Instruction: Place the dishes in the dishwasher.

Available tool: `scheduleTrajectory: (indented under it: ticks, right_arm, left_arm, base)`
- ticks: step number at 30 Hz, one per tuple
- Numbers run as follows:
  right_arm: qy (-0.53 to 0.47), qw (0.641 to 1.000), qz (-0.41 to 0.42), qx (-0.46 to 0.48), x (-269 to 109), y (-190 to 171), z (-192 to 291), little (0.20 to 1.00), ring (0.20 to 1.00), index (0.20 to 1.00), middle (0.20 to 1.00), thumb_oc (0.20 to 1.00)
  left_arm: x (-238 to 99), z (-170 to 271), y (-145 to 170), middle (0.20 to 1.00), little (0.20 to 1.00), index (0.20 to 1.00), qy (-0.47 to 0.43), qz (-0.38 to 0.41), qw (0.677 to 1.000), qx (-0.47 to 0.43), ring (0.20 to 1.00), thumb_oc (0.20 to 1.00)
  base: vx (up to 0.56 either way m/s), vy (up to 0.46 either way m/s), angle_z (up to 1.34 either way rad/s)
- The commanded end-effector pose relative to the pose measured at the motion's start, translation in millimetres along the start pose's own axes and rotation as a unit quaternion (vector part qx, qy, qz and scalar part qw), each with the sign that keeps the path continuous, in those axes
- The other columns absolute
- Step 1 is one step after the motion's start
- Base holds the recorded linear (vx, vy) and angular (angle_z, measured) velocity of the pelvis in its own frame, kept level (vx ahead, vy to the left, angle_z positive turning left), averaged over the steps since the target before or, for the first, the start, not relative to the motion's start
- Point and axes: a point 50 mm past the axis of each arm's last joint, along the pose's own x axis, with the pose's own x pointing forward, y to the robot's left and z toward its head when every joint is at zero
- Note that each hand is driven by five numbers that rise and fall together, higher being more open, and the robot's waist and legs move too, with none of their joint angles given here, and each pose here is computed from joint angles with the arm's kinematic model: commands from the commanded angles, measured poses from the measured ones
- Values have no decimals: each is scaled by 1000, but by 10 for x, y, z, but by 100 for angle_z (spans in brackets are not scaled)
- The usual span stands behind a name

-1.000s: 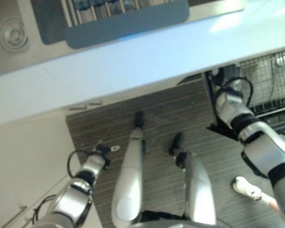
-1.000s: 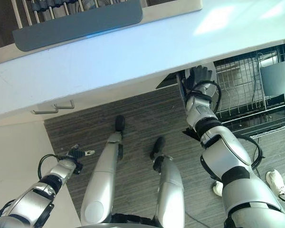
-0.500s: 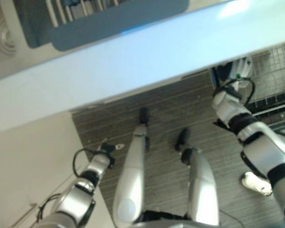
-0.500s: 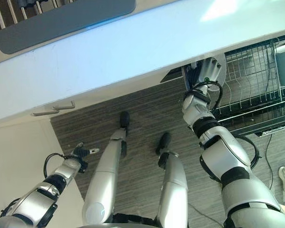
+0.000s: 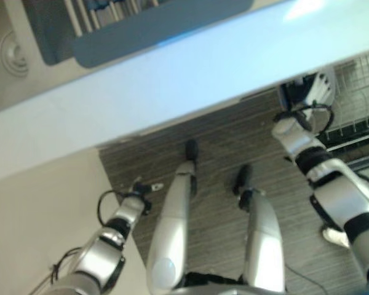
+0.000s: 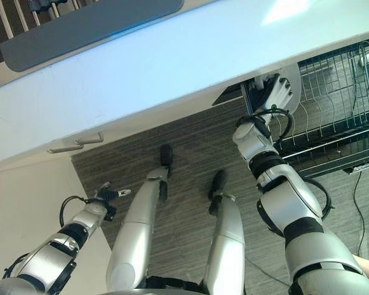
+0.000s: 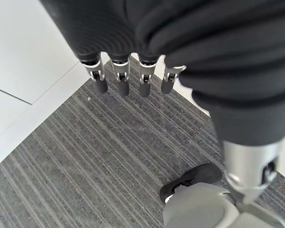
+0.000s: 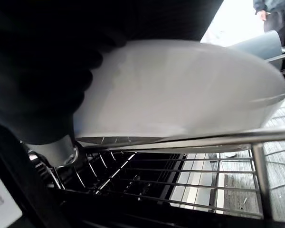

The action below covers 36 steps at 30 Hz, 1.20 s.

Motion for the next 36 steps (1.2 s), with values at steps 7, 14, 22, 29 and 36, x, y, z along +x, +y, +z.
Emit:
scheduleTrajectory:
  ticks: [7, 14, 22, 29, 36]
  right_arm:
    - [52, 987, -58, 141, 373, -517, -361, 200, 200, 200, 200, 200]
    - [16, 994, -42, 96, 433, -533, -282, 200, 200, 200, 200, 200]
    - [-75, 989, -35, -124, 538, -562, -167, 200, 200, 200, 200, 200]
    - [-80, 973, -5, -214, 599, -563, -166, 200, 200, 200, 200, 200]
    - [-79, 973, 3, -216, 596, -527, -122, 200, 200, 200, 200, 200]
  left_arm:
    - [-75, -284, -295, 1000, 1000, 1000, 79, -42, 996, -4, 1000, 1000]
    - [-77, -321, -298, 1000, 1000, 1000, 86, -57, 995, -10, 1000, 1000]
    - [-50, -323, -210, 1000, 1000, 1000, 82, -49, 995, -13, 1000, 1000]
    - [-21, -346, -62, 1000, 1000, 1000, 75, -28, 997, 5, 1000, 1000]
    - [-20, -330, -55, 1000, 1000, 1000, 68, -21, 997, 11, 1000, 1000]
  base:
    - [2, 53, -23]
    - [4, 51, -13]
    - [-6, -11, 0]
    - [-15, -83, 11]
    - [8, -25, 4]
